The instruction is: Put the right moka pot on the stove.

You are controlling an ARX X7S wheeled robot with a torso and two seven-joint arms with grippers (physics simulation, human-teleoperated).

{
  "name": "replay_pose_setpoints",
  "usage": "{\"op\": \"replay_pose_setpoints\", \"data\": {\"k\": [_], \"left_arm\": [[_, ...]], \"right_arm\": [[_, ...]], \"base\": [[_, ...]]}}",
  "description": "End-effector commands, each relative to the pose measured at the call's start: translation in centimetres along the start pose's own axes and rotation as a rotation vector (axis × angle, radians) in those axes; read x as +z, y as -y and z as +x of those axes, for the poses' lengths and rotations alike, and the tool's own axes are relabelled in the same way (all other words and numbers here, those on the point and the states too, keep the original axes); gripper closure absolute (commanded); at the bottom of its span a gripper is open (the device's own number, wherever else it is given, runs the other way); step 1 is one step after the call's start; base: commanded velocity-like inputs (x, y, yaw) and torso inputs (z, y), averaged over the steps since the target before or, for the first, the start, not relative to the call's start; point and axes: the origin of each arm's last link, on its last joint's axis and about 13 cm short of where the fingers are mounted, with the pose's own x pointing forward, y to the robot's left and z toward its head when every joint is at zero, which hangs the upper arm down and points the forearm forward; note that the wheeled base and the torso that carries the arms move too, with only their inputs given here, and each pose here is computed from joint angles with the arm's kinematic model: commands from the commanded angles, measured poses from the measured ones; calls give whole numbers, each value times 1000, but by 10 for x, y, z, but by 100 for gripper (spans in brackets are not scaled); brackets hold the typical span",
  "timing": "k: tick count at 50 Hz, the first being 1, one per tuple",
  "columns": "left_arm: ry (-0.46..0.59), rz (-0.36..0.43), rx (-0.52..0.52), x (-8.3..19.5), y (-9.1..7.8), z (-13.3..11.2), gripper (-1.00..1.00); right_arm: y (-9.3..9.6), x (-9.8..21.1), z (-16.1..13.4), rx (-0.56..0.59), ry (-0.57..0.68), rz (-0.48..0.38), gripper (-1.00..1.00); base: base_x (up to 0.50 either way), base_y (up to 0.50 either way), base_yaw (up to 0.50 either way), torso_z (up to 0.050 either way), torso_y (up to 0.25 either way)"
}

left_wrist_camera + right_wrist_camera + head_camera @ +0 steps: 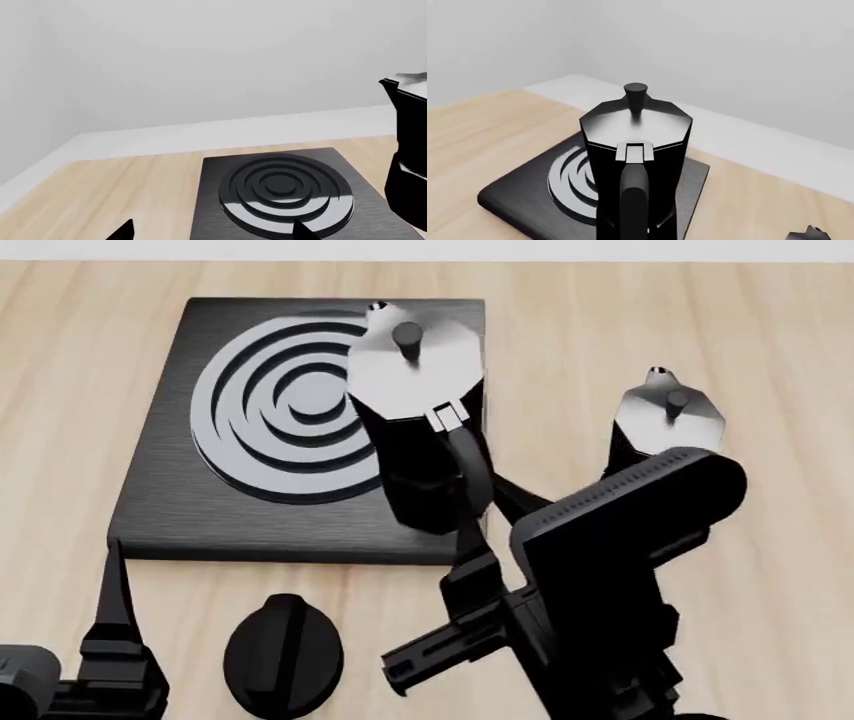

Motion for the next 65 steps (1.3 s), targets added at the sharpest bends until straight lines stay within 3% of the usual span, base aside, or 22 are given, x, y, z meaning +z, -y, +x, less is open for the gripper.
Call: {"op": "replay_pose_setpoints", "data": {"k": [1, 48, 65], "left_arm": [[3, -5, -1, 1, 0, 0, -100], [15, -10, -19, 1, 0, 0, -100], [17, -22, -31, -1, 1, -1, -100]], "right_arm": [[0, 10, 19, 15, 29, -42, 100], [-3, 15, 93, 72, 55, -22, 100], [-4, 2, 123, 82, 38, -9, 100]], "base": [[0, 0, 0, 0, 0], [0, 0, 0, 0, 1], [0, 0, 0, 0, 1]]}}
